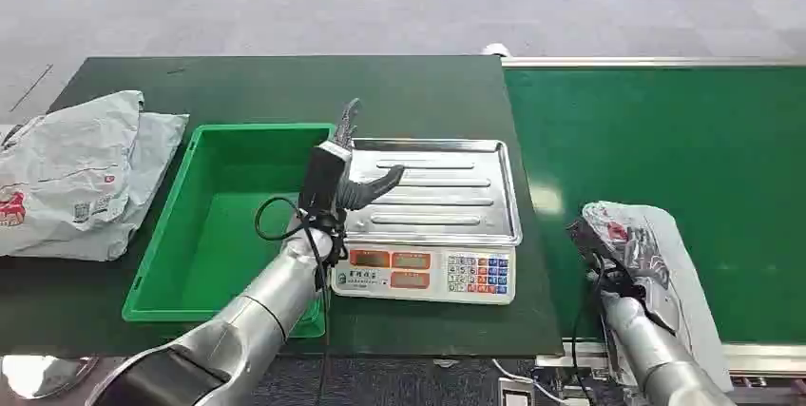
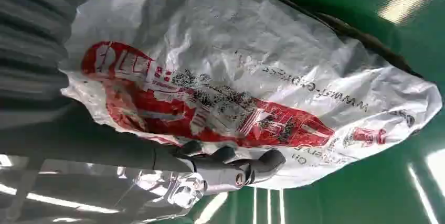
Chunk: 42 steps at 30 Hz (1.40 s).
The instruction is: Moved the parcel from conveyor to table for the left to box.
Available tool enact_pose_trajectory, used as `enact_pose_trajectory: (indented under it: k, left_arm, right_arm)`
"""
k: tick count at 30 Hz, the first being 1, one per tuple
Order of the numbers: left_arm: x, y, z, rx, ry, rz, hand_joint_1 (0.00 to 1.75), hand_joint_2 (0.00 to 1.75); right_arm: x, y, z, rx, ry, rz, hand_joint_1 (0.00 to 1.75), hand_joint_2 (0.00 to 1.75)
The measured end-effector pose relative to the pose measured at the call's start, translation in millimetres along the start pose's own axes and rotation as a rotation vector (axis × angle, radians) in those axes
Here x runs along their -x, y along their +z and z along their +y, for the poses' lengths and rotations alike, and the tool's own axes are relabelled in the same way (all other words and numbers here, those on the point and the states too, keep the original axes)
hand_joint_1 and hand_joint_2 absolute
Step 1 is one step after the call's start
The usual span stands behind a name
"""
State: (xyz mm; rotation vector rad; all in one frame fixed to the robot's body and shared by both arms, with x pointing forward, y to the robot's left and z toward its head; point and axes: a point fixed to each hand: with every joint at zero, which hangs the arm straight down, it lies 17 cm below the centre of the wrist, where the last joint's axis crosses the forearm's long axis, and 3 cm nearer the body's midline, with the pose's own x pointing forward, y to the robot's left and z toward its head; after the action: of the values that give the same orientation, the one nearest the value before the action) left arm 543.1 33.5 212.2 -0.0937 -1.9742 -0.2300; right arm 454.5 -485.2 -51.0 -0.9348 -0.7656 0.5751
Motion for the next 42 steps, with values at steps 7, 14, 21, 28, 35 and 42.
enact_pose_trajectory:
  k: [7,14,21,28,35,42]
  left_arm:
    - [1.1,-0.8,10.8,-0.024,-0.007,-0.004,0.0,1.75]
    - [5.0,2.1,20.0,-0.045,-0.018,-0.003,0.0,1.75]
    - [7.2,2.2,30.6,-0.069,-0.035,-0.004,0.0,1.75]
    - [8.4,3.1,36.1,-0.084,-0.046,-0.007,0.0,1.75]
    - [8.2,3.1,37.5,-0.086,-0.047,-0.009,0.0,1.75]
    - [8.0,3.1,37.4,-0.085,-0.049,-0.01,0.0,1.75]
  right_arm:
    - [-2.8,-2.4,9.8,-0.099,0.059,0.029,1.75,1.75]
    - [-18.8,-9.8,-8.5,-0.058,0.062,0.01,1.75,1.75]
    - [-38.4,-13.8,-34.4,0.071,0.016,-0.058,1.75,1.75]
    - [-76.1,-13.6,-99.2,0.304,-0.093,-0.194,1.75,1.75]
    - [-80.5,-13.3,-109.8,0.328,-0.114,-0.203,1.75,1.75]
    - [-102.4,0.8,-152.9,0.496,-0.196,-0.329,1.75,1.75]
